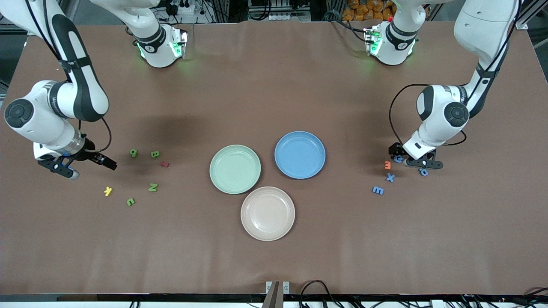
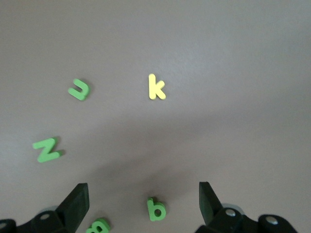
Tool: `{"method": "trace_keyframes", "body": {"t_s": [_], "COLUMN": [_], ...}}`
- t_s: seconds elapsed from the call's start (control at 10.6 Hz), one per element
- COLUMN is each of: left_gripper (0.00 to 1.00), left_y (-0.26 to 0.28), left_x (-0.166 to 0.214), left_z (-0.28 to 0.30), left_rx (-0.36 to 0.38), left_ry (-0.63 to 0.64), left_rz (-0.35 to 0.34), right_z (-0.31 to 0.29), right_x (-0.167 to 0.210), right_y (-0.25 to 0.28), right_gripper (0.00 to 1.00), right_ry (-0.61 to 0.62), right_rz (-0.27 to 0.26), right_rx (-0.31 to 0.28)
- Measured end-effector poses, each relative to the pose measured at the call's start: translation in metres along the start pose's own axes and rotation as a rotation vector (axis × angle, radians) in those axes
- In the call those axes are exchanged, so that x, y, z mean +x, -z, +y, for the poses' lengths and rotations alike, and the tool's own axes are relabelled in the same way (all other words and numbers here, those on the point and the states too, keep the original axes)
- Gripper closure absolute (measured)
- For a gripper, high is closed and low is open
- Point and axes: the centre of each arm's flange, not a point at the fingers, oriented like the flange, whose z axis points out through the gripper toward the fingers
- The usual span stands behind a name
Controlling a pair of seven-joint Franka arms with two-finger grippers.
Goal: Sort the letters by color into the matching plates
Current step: 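Grasp the blue g with the left gripper while the right gripper grasps b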
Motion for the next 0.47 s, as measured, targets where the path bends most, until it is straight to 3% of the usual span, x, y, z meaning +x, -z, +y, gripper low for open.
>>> {"method": "trace_keyframes", "body": {"t_s": [0.47], "left_gripper": [0.00], "left_y": [-0.008], "left_x": [0.001], "left_z": [-0.001], "left_rx": [-0.002], "left_ry": [-0.022], "left_rz": [-0.010], "right_z": [0.011], "right_x": [-0.017], "right_y": [-0.043], "right_gripper": [0.00], "right_ry": [-0.054], "right_rz": [0.009], "right_rx": [0.022]}}
